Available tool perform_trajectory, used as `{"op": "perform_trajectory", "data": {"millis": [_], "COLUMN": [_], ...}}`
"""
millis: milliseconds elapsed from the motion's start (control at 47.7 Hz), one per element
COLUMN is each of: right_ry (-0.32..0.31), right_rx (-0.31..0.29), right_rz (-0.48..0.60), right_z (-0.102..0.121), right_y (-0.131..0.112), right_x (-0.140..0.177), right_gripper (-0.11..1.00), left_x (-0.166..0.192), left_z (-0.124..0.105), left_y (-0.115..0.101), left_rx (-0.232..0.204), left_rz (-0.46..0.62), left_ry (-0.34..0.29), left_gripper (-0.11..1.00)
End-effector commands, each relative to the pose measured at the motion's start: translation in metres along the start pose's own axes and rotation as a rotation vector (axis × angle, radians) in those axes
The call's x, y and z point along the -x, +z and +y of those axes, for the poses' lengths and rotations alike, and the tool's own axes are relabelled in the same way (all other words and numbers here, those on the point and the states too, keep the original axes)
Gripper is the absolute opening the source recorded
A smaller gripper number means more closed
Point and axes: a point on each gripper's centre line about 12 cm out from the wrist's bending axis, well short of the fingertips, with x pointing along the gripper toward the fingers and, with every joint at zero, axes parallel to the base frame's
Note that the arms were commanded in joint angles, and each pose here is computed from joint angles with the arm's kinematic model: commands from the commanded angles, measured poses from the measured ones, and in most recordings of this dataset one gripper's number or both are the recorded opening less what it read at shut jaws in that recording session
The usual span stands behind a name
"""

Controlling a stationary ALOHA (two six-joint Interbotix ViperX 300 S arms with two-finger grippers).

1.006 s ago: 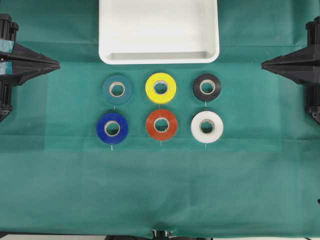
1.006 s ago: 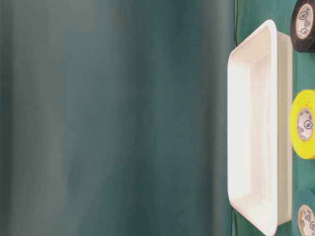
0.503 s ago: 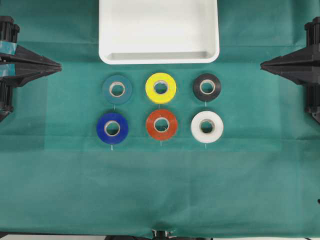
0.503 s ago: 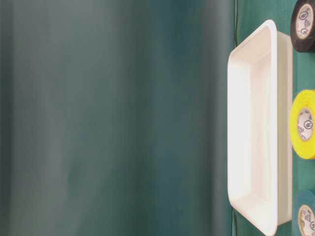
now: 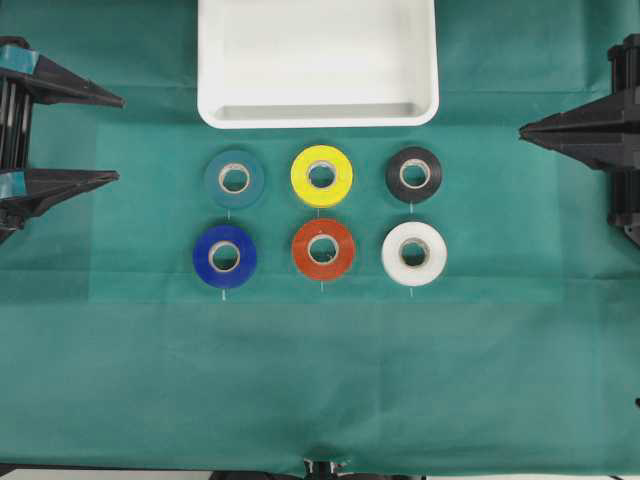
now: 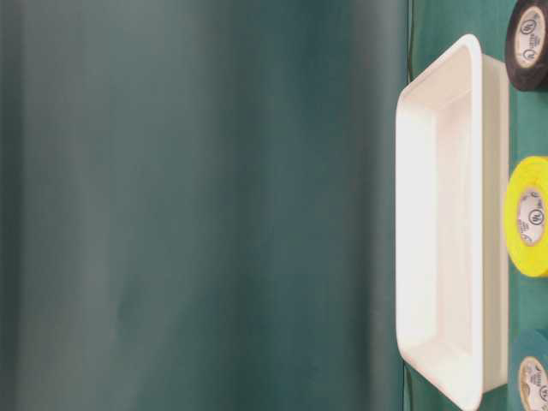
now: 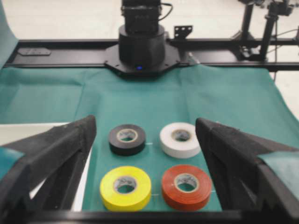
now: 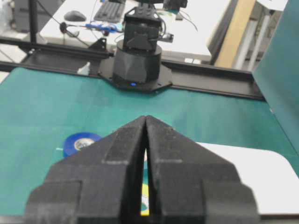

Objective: Place the tape from the fixed location into the white case.

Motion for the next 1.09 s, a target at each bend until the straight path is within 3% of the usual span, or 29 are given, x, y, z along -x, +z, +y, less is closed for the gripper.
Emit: {"op": "perform_trajectory", "data": {"millis": [0, 335, 754, 1069], "right_ry": [0.003, 0.003, 0.003, 0.003], "right_rx": [-0.002, -0.002, -0.003, -0.002], "right_rz": [-0.023, -0.021, -0.015, -0.006], "right_z": [0.001, 0.001, 0.001, 0.001], "right_y": [0.011, 0.012, 0.011, 0.011], "right_x": [-0.004, -0.004, -0.004, -0.005], "right_gripper": [0.0, 0.0, 0.0, 0.0], "left_x": [-0.003, -0.003, -0.001, -0.002], "left_z": [-0.001, 0.003, 0.026, 0.027], "left_y": [0.01, 0.01, 0.007, 0.009], "left_rx": [0.002, 0.001, 0.001, 0.0], "left_rz": [-0.029, -0.021, 0.001, -0.003], "left_ry": [-0.004, 0.013, 0.131, 0.134], "left_gripper": [0.98, 0.98, 0.98, 0.98]}}
